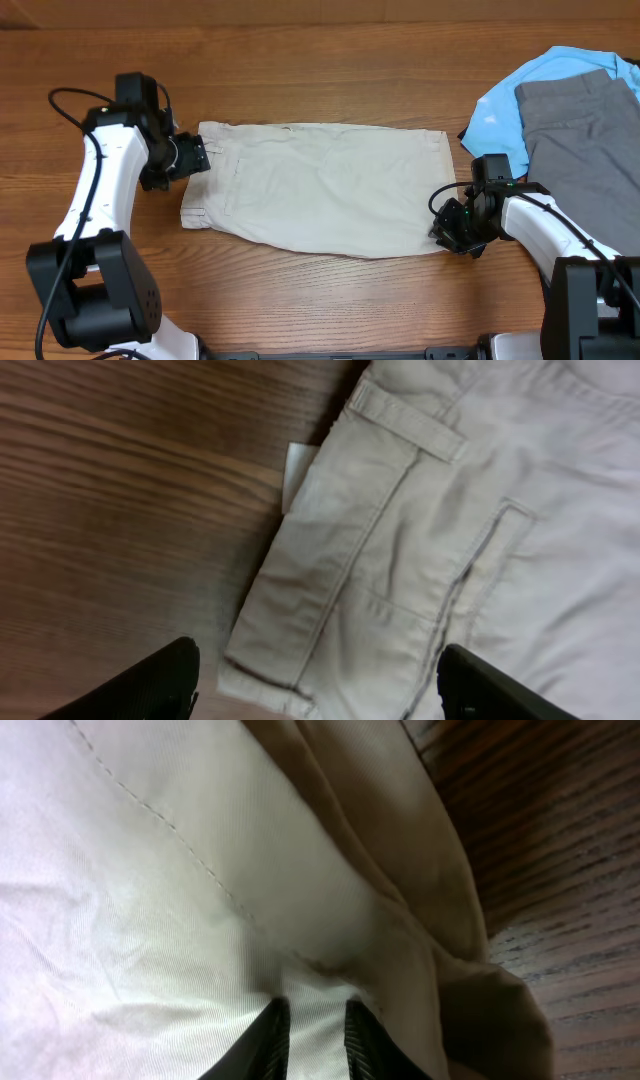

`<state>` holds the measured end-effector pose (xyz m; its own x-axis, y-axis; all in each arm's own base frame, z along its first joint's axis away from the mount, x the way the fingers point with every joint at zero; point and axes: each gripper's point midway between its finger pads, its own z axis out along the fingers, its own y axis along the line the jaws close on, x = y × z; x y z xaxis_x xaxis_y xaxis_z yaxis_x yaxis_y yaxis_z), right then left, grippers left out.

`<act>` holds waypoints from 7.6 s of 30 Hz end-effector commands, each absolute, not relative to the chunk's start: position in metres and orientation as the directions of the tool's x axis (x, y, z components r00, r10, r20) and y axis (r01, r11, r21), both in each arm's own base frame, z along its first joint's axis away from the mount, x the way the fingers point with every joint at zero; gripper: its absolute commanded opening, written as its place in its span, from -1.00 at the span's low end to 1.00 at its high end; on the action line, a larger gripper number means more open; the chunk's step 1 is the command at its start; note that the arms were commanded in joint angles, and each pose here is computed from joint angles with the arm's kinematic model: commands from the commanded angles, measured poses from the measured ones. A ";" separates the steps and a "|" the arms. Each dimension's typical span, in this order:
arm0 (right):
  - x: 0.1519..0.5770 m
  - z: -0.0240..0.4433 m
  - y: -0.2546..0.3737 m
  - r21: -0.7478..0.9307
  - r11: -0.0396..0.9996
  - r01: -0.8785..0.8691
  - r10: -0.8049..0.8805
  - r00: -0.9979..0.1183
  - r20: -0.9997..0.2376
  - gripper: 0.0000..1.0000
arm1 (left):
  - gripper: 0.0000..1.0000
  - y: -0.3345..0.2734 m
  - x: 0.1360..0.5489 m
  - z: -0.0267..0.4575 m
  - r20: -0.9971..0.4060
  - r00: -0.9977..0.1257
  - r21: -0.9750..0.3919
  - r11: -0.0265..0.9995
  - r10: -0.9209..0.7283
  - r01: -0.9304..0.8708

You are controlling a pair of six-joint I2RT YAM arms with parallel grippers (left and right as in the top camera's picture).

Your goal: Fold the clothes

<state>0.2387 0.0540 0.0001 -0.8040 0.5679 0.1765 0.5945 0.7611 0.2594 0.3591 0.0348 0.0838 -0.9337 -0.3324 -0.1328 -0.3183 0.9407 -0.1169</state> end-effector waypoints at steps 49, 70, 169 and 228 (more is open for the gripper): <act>0.303 0.126 0.087 0.431 0.827 0.360 0.362 -0.929 0.082 -0.92 | -0.92 0.002 0.377 0.029 0.090 -0.952 -0.275 0.911 -0.294 -0.307; 0.254 0.071 0.242 0.593 0.800 0.099 0.060 -0.995 0.084 -0.92 | -0.92 -0.029 0.386 0.134 0.074 -0.985 -0.278 0.945 -0.155 -0.170; 0.335 0.025 0.307 0.519 0.852 -0.062 -0.022 -0.996 -0.083 -0.92 | -0.91 -0.099 0.333 0.207 -0.052 -0.991 -0.111 0.986 0.121 0.126; 0.398 0.159 0.163 0.402 0.898 0.181 0.237 -0.967 -0.094 -0.92 | -0.92 -0.114 0.351 0.215 -0.165 -0.973 -0.096 0.979 0.162 0.180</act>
<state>0.4041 0.1984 0.1399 -0.9784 0.1797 -0.1024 0.1181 0.8918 0.4368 0.3489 -0.1063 0.1937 -0.9875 0.1322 -0.0854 0.1402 0.9856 -0.0948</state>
